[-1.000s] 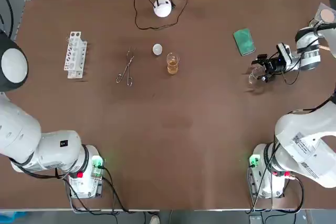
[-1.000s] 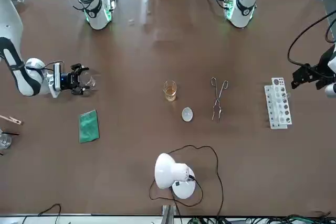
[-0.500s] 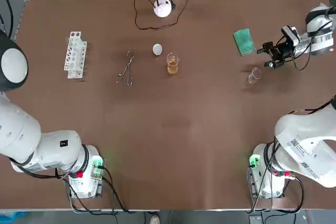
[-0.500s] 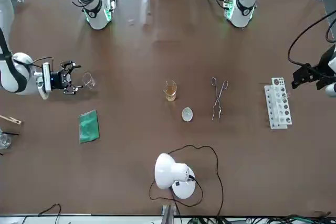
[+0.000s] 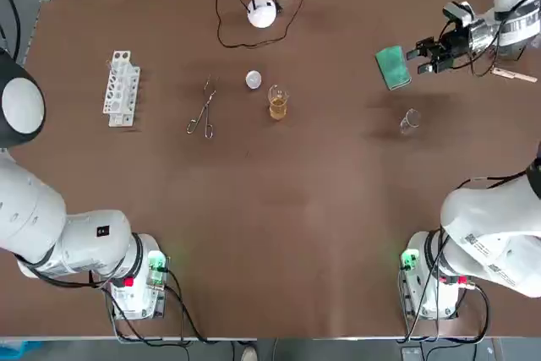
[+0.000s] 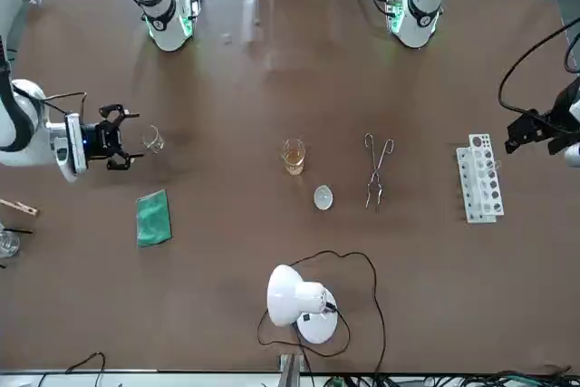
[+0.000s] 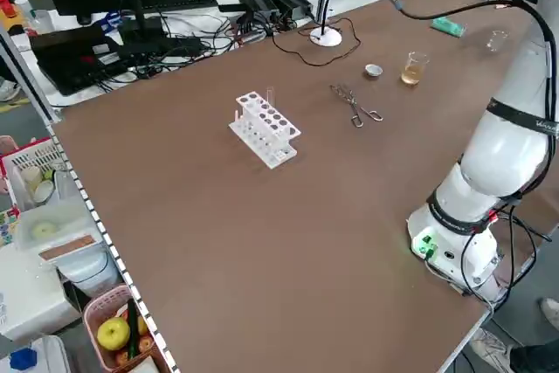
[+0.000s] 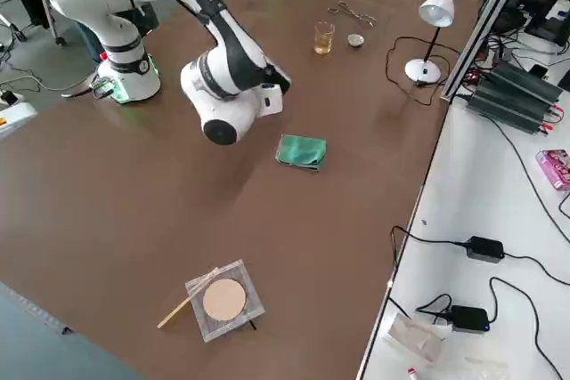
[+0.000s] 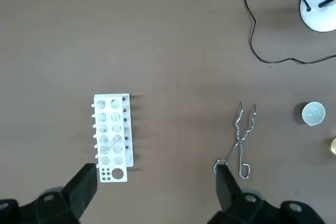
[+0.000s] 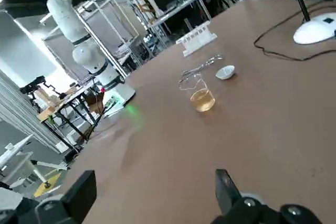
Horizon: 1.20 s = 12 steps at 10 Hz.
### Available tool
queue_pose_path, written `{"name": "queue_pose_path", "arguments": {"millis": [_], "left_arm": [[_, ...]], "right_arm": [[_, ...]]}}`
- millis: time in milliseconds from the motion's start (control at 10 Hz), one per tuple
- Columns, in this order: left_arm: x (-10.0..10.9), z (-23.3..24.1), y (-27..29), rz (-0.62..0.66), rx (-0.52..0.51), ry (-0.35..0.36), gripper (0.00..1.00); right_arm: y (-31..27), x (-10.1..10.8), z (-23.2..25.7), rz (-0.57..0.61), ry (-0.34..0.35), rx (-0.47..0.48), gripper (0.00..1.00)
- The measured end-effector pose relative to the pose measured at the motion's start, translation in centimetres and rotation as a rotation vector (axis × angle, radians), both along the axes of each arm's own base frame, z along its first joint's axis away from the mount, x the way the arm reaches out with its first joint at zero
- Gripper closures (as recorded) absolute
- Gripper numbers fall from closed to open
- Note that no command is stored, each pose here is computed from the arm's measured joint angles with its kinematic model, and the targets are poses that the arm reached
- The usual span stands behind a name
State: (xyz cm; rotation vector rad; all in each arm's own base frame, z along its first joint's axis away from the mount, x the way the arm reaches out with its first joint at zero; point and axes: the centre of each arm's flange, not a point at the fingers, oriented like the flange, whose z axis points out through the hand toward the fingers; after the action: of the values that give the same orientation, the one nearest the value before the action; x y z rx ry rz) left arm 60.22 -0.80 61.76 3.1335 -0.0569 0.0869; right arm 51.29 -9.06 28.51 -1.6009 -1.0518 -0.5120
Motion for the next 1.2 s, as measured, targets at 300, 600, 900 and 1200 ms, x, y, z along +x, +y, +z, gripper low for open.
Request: {"name": "queue_pose_path", "arguments": {"millis": [300,600,900,1200], "left_arm": [[0.0,0.0,0.0,0.001,0.000,0.000,0.00],[0.0,0.0,0.1,0.002,0.000,-0.001,0.00],[0.0,0.0,0.2,0.002,0.000,0.004,0.00],[-0.4,-0.3,-0.1,-0.003,0.001,0.039,0.00]], "right_arm": [[1.9,1.6,6.1,-0.066,0.082,-0.142,0.00],[4.7,4.1,11.9,-0.148,0.203,-0.307,0.00],[5.8,6.4,16.0,-0.231,0.288,-0.505,0.00],[6.3,6.9,17.2,-0.343,0.440,-0.672,0.00]]}}
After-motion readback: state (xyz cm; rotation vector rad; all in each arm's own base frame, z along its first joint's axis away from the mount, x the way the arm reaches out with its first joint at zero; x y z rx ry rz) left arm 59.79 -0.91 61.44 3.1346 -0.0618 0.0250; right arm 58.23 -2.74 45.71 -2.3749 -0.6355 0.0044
